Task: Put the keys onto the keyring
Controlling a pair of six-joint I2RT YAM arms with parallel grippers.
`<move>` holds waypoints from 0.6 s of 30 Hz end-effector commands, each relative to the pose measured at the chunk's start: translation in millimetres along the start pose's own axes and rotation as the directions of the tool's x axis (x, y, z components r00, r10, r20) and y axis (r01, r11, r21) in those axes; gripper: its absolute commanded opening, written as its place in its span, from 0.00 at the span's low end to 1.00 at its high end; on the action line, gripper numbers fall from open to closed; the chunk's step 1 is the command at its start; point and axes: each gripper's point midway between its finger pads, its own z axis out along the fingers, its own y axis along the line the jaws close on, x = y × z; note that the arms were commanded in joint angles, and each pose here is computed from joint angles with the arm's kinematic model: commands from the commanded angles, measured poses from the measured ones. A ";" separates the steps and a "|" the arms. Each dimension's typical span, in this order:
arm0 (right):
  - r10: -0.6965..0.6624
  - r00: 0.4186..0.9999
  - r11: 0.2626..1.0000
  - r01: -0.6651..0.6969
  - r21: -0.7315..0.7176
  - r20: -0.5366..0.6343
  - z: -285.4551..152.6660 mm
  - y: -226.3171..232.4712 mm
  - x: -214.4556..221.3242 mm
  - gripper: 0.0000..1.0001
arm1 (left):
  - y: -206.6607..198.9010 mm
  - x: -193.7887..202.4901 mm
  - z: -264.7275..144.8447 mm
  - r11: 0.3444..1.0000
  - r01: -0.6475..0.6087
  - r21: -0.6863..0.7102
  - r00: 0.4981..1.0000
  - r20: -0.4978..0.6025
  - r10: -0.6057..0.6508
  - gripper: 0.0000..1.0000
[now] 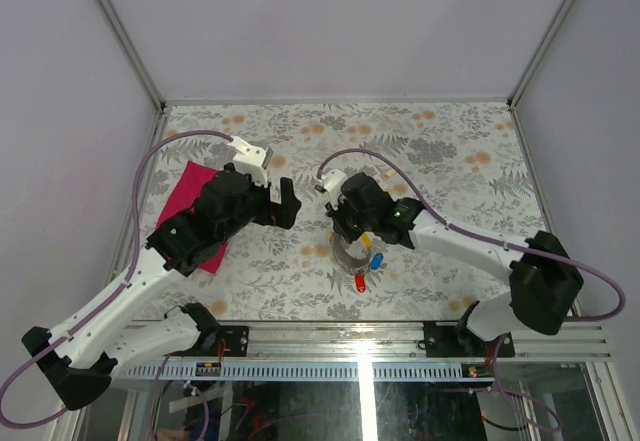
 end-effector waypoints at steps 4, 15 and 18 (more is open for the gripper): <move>-0.045 0.997 0.998 0.042 0.040 0.063 43.1 -13.7 -35.9 0.01 | 22.0 12.2 -0.5 0.996 0.028 -0.084 1.000 -0.010 -0.029 1.00; 0.161 0.964 0.980 -0.131 -0.149 0.210 36.5 -15.0 -67.2 0.44 | 68.7 34.6 16.8 0.968 0.164 -0.189 0.982 -0.060 -0.178 1.00; 0.245 0.939 0.966 -0.214 -0.149 0.240 14.6 -21.9 -70.7 0.61 | 77.8 39.7 18.9 0.952 0.199 -0.233 0.972 -0.076 -0.222 1.00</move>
